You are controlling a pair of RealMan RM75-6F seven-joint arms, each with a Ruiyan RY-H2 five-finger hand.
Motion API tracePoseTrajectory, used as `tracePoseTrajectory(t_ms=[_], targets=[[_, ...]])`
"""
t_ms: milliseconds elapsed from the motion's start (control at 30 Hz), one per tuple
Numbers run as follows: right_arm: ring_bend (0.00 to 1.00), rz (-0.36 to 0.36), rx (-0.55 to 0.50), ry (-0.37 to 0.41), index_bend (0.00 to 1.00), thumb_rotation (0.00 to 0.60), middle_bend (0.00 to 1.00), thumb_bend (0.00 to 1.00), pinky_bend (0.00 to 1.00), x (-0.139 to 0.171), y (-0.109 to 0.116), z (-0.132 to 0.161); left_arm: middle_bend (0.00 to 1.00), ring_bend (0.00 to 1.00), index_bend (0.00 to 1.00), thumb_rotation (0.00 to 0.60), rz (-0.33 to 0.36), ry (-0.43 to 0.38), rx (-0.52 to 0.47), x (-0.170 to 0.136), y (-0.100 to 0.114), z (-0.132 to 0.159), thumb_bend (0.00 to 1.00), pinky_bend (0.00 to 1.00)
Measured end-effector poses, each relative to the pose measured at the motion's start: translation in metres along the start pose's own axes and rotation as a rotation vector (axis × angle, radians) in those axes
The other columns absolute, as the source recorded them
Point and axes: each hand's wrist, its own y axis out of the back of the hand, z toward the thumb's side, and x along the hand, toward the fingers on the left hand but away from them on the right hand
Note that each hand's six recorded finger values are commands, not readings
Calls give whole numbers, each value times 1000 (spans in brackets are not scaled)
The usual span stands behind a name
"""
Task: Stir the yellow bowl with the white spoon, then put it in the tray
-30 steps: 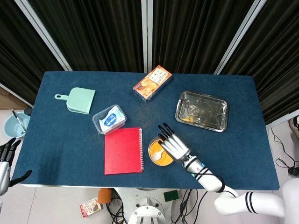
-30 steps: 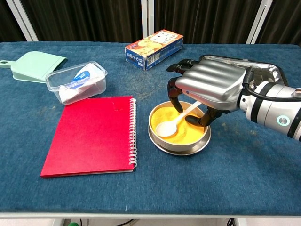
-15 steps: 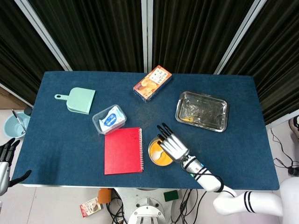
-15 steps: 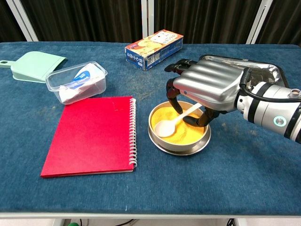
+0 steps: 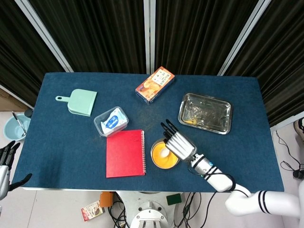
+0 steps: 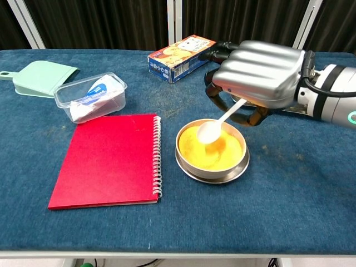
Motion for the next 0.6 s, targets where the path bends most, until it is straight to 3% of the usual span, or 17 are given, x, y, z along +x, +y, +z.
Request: tracePoseTrajectory(t_ms=[400,500,600], targets=[[19,13,572,177,650,600,309,512,0,-12,16,1,52,80,71,600,-19,2,-2,-3,-3,2,115,121],[18,8,683,214,658,600,315,506,0,-17,15,6,52,80,71,600,-22,6,-1,-3,-5,1,115,120],[18,13,729,238,668,600,321,500,0,-21,10,15,52,80,71,600,-19,17,16,-4,-6,-2,115,120]])
